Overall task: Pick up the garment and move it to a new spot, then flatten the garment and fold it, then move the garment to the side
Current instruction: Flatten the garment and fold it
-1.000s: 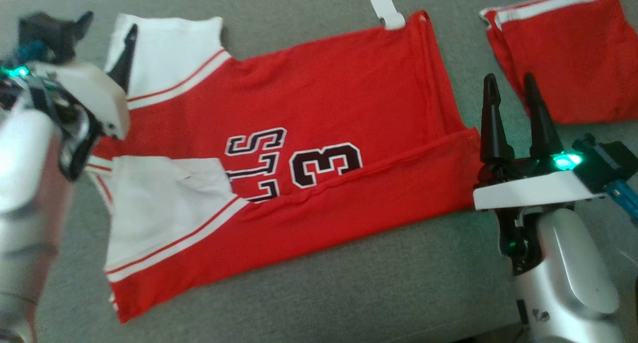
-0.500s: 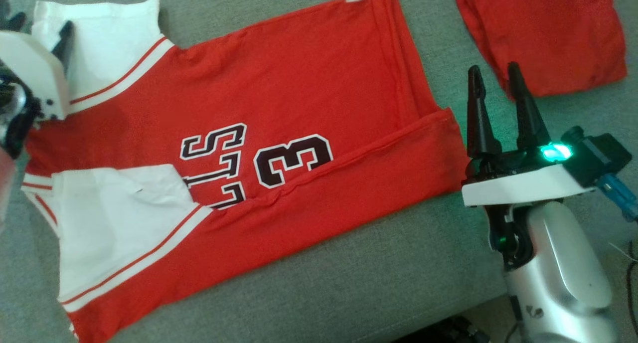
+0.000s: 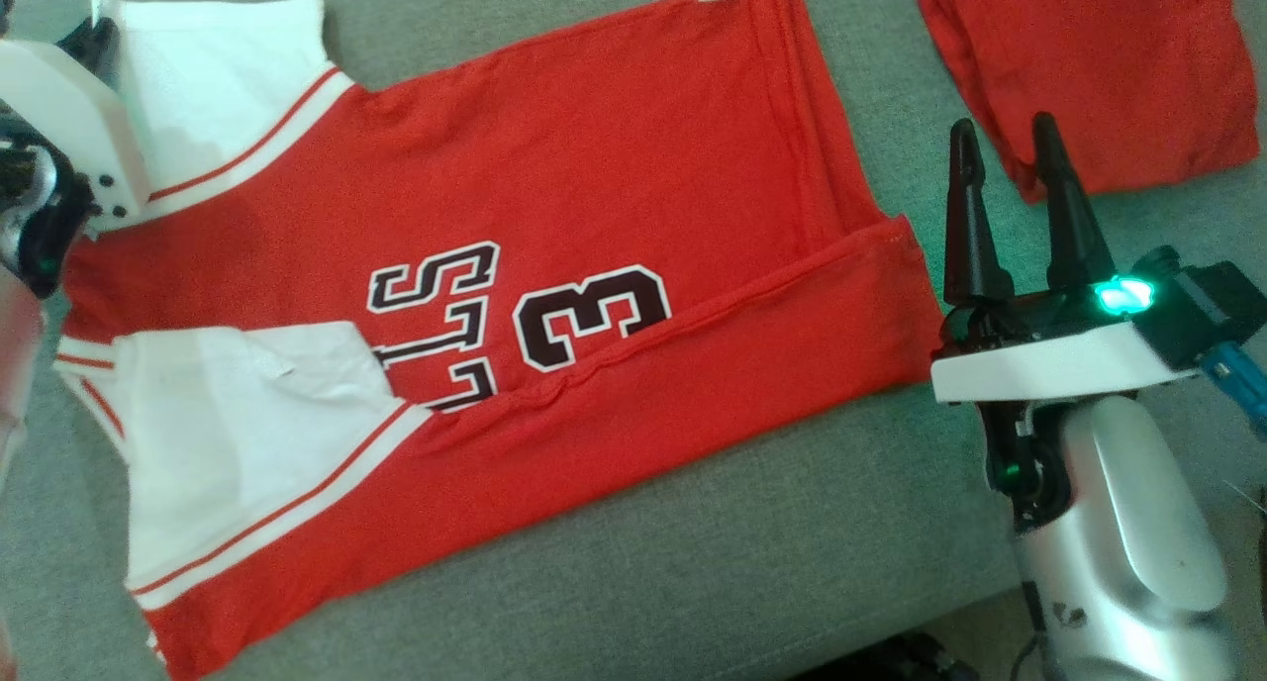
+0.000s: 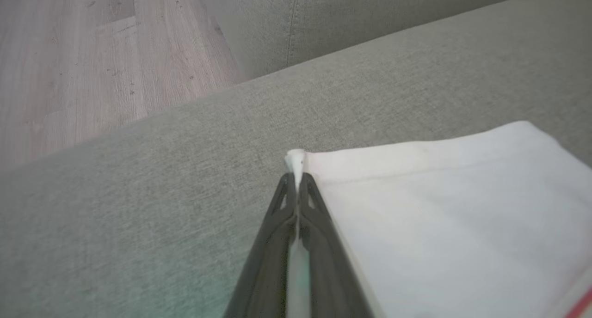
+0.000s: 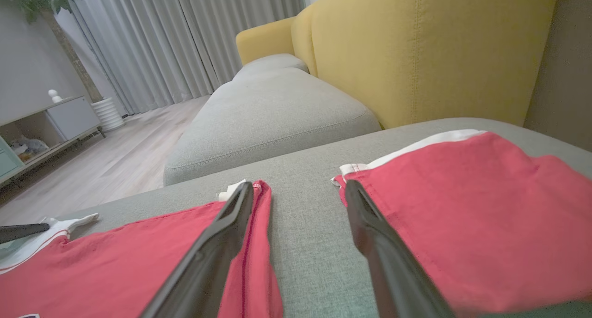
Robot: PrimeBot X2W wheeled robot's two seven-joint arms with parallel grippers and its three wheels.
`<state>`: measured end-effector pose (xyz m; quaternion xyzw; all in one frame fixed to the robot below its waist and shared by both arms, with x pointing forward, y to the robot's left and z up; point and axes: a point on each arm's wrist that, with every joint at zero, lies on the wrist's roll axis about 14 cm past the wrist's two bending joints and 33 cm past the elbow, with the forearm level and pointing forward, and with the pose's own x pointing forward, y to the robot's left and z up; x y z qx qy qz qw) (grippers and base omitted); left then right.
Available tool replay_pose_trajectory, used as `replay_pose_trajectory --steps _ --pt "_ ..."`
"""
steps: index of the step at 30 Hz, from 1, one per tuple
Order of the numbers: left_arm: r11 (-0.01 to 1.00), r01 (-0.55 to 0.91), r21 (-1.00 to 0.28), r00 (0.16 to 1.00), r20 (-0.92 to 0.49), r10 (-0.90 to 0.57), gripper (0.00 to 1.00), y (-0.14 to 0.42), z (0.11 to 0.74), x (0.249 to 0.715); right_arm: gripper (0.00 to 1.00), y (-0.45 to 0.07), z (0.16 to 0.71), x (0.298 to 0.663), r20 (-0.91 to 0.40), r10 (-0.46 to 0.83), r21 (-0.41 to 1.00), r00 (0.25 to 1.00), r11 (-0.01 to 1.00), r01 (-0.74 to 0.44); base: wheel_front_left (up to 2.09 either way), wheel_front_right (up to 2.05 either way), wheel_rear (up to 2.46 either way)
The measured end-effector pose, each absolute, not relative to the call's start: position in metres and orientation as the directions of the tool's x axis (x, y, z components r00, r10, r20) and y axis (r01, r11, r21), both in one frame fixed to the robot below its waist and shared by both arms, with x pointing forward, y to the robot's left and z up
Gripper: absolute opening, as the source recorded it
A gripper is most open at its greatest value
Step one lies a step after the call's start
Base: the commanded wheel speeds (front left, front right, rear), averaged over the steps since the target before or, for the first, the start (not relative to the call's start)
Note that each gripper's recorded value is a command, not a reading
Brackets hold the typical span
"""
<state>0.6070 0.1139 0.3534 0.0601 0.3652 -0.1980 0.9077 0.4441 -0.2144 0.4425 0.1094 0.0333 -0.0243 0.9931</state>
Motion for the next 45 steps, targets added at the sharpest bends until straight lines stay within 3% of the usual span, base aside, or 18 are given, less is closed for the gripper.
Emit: replay_pose_trajectory --steps 8,15,24,29,32,38,39,40,41,45 --pt "0.907 0.419 -0.047 0.773 -0.505 -0.383 0.0 0.104 0.404 0.604 1.0 -0.196 0.454 0.45 -0.067 0.029 0.125 0.997 0.992 -0.021 0.0 0.0 0.0" --pt "0.871 0.49 0.03 0.832 -0.313 -0.458 0.0 0.098 0.466 0.578 1.0 -0.178 0.471 0.477 -0.124 0.089 0.027 0.988 0.996 -0.086 0.0 0.0 0.0" --pt "0.86 0.506 0.06 0.837 -0.273 -0.474 0.0 0.106 0.484 0.521 1.0 -0.162 0.438 0.511 -0.374 0.141 -0.041 0.917 0.985 -0.168 0.0 0.0 0.0" --pt "0.848 0.528 0.042 0.825 -0.262 -0.5 0.0 0.098 0.487 0.509 1.0 -0.176 0.421 0.541 -0.47 0.105 -0.081 0.877 0.984 -0.161 0.0 0.0 0.0" --pt "0.843 0.537 0.029 0.814 -0.281 -0.509 0.0 0.095 0.479 0.506 1.0 -0.185 0.386 0.546 -0.58 0.073 -0.089 0.811 0.984 -0.153 0.0 0.0 0.0" --pt "0.847 0.531 0.023 0.807 -0.317 -0.498 0.0 0.102 0.466 0.505 1.0 -0.181 0.366 0.562 -0.627 0.074 -0.124 0.776 0.973 -0.193 0.0 0.0 0.0" --pt "0.848 0.529 0.022 0.807 -0.321 -0.495 0.0 0.103 0.464 0.505 0.81 -0.18 0.365 0.565 -0.63 0.076 -0.132 0.772 0.97 -0.204 0.0 0.0 0.0" --pt "0.849 0.528 0.023 0.807 -0.325 -0.493 0.0 0.104 0.463 0.505 0.08 -0.178 0.366 0.568 -0.631 0.079 -0.139 0.772 0.967 -0.213 0.0 0.0 0.0" --pt "0.849 0.527 0.024 0.807 -0.326 -0.492 0.0 0.105 0.462 0.506 0.0 -0.179 0.366 0.57 -0.631 0.08 -0.147 0.772 0.964 -0.22 0.0 0.0 0.0" --pt "0.861 0.507 0.032 0.82 -0.327 -0.47 0.0 0.109 0.462 0.512 0.0 -0.18 0.369 0.571 -0.615 0.087 -0.153 0.784 0.962 -0.227 0.0 0.0 0.0"
